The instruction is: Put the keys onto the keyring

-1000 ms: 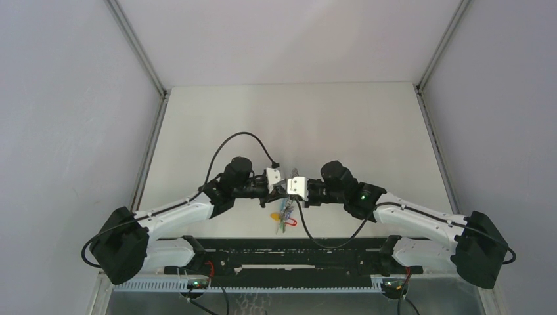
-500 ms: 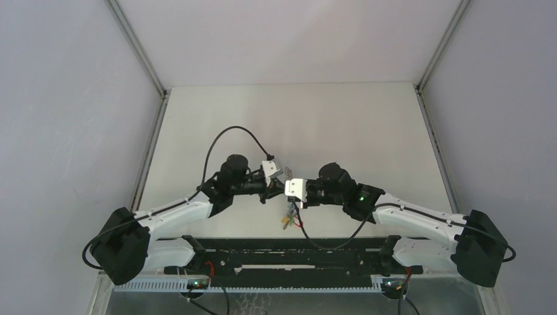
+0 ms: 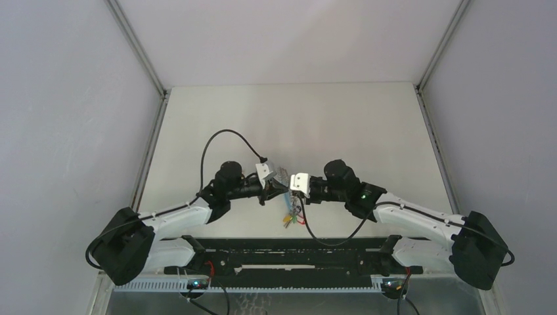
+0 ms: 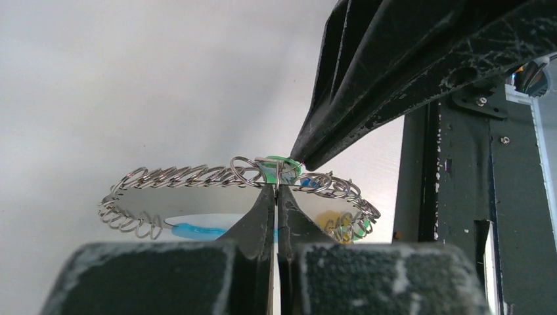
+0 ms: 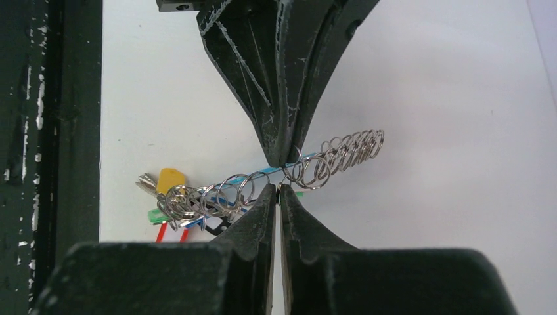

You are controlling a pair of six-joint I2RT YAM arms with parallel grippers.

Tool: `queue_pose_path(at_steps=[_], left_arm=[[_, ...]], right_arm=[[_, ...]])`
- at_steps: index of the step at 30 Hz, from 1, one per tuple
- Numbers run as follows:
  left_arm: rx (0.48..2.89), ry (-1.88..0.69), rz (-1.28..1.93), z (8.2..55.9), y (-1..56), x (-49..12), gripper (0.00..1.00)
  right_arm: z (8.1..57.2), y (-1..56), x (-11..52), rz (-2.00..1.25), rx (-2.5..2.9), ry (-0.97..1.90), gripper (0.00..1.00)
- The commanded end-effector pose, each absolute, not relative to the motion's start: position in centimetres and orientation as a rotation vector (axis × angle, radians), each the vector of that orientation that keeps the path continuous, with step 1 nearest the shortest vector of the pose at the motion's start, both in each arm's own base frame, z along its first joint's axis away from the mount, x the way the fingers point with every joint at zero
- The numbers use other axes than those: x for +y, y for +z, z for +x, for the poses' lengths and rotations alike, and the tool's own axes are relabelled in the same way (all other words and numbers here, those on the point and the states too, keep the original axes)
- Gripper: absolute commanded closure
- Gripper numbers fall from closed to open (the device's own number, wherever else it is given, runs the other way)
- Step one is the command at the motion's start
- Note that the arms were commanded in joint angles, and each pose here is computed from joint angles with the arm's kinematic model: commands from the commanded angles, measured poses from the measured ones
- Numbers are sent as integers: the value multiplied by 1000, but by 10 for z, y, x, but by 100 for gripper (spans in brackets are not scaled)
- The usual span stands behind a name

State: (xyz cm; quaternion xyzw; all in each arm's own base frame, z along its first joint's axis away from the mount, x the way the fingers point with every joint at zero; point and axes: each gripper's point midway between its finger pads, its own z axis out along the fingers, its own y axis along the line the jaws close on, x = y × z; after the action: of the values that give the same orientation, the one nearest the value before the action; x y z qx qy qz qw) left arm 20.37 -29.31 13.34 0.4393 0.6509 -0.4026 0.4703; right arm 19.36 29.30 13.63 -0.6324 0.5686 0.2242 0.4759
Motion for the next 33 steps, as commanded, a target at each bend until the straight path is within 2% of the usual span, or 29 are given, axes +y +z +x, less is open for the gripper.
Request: queue_pose_path(at_steps=[1, 9, 17, 21, 33], left_arm=[[1407, -985, 1006, 215, 172, -296, 100], [1362, -984, 1003, 213, 174, -293, 100], [1324, -967, 1041, 207, 173, -290, 100], [1307, -972, 1055, 204, 175, -290, 100], [1271, -989, 1064, 199, 178, -291, 100]], right_arm=[[179, 151, 295, -1528, 1352, 679, 94], [167, 157, 285, -1559, 1362, 796, 86], [194, 191, 273, -1394, 1333, 830, 84], [206, 202, 275, -1319, 1335, 850, 80], [210, 207, 297, -1302, 1311, 1044, 80]])
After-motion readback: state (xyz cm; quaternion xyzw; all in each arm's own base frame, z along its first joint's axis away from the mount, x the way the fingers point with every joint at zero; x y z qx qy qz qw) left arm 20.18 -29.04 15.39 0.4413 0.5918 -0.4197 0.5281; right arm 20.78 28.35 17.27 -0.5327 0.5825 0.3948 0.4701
